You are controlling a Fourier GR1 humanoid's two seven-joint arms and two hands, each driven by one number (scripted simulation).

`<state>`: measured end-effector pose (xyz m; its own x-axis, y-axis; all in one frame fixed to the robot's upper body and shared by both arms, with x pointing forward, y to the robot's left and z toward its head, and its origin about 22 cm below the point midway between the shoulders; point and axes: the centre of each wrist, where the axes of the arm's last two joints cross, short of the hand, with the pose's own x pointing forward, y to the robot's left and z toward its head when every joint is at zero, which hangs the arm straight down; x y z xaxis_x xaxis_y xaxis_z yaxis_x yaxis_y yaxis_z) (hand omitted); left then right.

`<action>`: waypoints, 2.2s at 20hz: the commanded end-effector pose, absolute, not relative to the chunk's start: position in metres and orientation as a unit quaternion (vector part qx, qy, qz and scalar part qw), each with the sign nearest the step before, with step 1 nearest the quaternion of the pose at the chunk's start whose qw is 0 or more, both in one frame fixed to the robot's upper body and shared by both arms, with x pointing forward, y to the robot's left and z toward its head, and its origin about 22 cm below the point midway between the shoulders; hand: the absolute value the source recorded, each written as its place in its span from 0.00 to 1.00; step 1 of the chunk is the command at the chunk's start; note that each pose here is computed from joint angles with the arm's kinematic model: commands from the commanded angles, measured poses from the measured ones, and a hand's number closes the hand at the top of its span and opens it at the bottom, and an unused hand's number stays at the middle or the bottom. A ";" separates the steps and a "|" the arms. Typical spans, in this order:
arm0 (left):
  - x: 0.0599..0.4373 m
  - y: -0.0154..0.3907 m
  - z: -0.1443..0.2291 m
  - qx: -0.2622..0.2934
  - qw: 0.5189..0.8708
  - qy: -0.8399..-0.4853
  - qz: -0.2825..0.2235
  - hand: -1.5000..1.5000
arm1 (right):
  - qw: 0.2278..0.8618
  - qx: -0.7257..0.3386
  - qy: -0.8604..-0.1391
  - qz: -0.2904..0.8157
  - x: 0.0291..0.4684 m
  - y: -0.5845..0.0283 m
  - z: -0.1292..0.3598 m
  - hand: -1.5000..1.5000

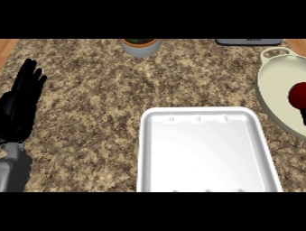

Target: Pick the can from the tray and place it in the pot

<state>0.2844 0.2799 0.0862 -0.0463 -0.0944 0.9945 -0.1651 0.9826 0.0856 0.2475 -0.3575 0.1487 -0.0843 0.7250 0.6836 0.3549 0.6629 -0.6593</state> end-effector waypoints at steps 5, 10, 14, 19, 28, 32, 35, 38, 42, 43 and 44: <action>0.278 0.276 0.090 0.077 0.682 -0.727 0.018 0.50 | 0.507 -0.498 -0.673 0.202 0.271 -0.412 0.141 1.00; 0.294 0.273 0.093 0.080 0.685 -0.724 0.016 0.50 | 0.492 -0.572 -0.613 0.233 0.307 -0.420 0.114 1.00; 0.288 0.263 0.104 0.081 0.687 -0.722 0.022 0.50 | 0.504 -0.559 -0.612 0.242 0.326 -0.440 0.082 1.00; 0.299 0.282 0.097 0.077 0.681 -0.728 0.017 0.50 | 0.570 -0.504 -0.612 0.215 0.352 -0.436 0.061 1.00; 0.285 0.270 0.079 0.075 0.677 -0.732 0.008 0.50 | 0.651 -0.360 -0.644 0.181 0.351 -0.444 0.031 0.00; 0.288 0.279 0.093 0.075 0.680 -0.729 0.018 0.50 | 0.621 -0.286 -0.725 0.089 0.353 -0.451 0.040 0.00; 0.289 0.262 0.087 0.077 0.684 -0.725 0.020 0.50 | 0.614 -0.255 -0.746 0.039 0.347 -0.469 0.050 0.00; 0.281 0.273 0.085 0.081 0.680 -0.728 0.028 0.50 | 0.613 -0.253 -0.748 -0.003 0.326 -0.503 0.065 0.00; 0.283 0.265 0.094 0.067 0.681 -0.729 0.025 0.50 | 0.605 -0.246 -0.757 -0.023 0.298 -0.533 0.068 0.00; 0.275 0.275 0.076 0.080 0.681 -0.728 0.022 0.50 | 0.613 -0.245 -0.751 -0.023 0.293 -0.546 0.087 0.00; 0.295 0.267 0.090 0.084 0.678 -0.730 0.026 0.50 | 0.613 -0.226 -0.757 -0.022 0.284 -0.549 0.077 0.00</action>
